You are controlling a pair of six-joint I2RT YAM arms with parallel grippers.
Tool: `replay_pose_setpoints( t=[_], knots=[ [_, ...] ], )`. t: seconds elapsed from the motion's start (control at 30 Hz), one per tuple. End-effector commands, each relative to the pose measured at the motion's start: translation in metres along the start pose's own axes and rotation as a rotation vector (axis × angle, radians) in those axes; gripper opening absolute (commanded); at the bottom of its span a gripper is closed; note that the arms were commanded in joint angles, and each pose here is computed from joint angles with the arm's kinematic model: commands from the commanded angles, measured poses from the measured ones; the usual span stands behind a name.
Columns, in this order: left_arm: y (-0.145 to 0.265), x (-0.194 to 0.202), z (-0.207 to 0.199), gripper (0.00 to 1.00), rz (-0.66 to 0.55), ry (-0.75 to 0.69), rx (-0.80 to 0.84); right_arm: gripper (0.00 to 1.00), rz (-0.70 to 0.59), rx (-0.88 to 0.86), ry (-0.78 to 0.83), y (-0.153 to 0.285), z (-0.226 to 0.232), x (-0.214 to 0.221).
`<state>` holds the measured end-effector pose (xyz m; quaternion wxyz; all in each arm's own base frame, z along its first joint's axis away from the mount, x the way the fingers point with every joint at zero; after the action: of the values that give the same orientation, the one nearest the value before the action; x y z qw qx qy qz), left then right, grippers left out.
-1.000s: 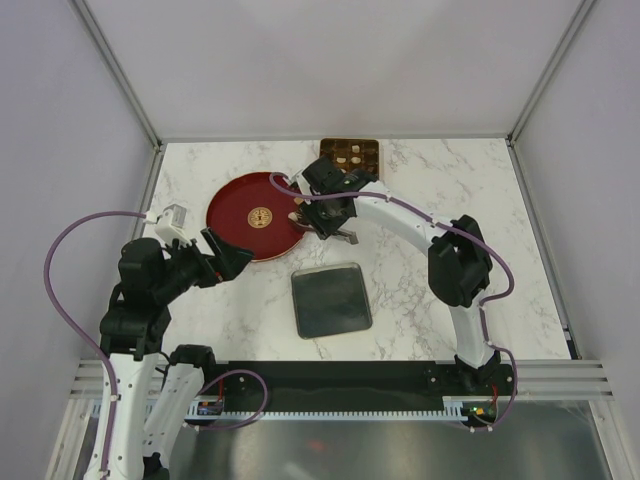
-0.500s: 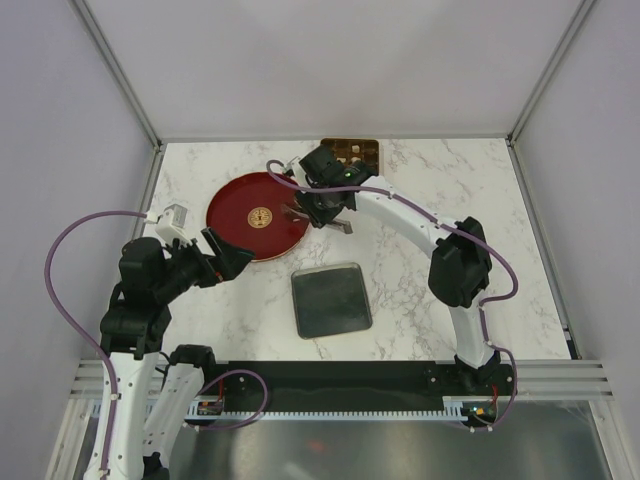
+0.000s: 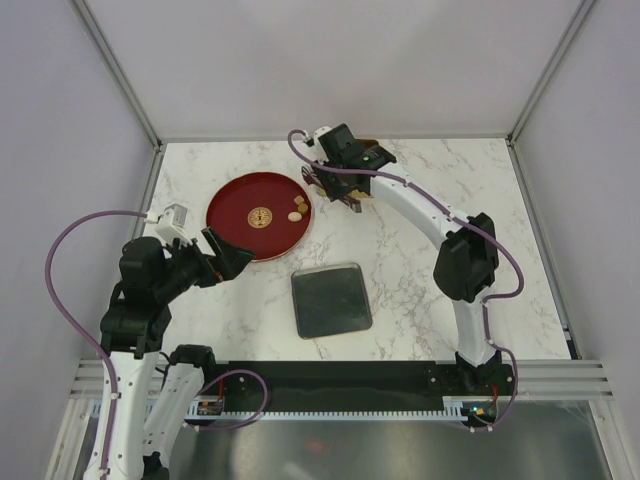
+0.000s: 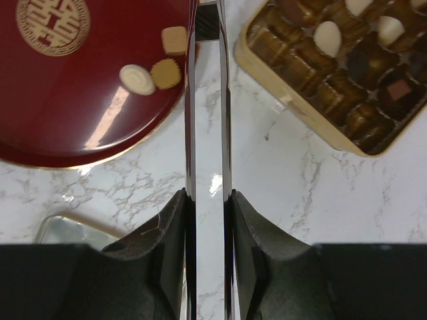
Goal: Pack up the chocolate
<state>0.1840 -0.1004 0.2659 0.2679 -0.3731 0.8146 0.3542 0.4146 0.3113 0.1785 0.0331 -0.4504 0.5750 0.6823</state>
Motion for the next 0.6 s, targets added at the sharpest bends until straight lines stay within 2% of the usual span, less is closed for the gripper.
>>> replay_pose_setpoints(
  t=[0.0, 0.57],
  knots=[
    [0.0, -0.008, -0.007, 0.98, -0.02, -0.035, 0.034, 0.37, -0.127, 0.107, -0.089, 0.019, -0.039, -0.036],
    [-0.003, -0.006, -0.003, 0.98, -0.01, -0.03, 0.023, 0.4, -0.083, 0.154, -0.137, -0.015, -0.066, -0.015]
  ],
)
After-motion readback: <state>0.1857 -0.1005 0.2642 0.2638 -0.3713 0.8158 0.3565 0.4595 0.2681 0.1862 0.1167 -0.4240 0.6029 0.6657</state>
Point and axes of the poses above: each gripper's point midway between its finger pads, its own y axis back along the fingers, its own z axis along the line the jaws close on, x = y × z, the point moved 1 cm from there along y, back along the fingers
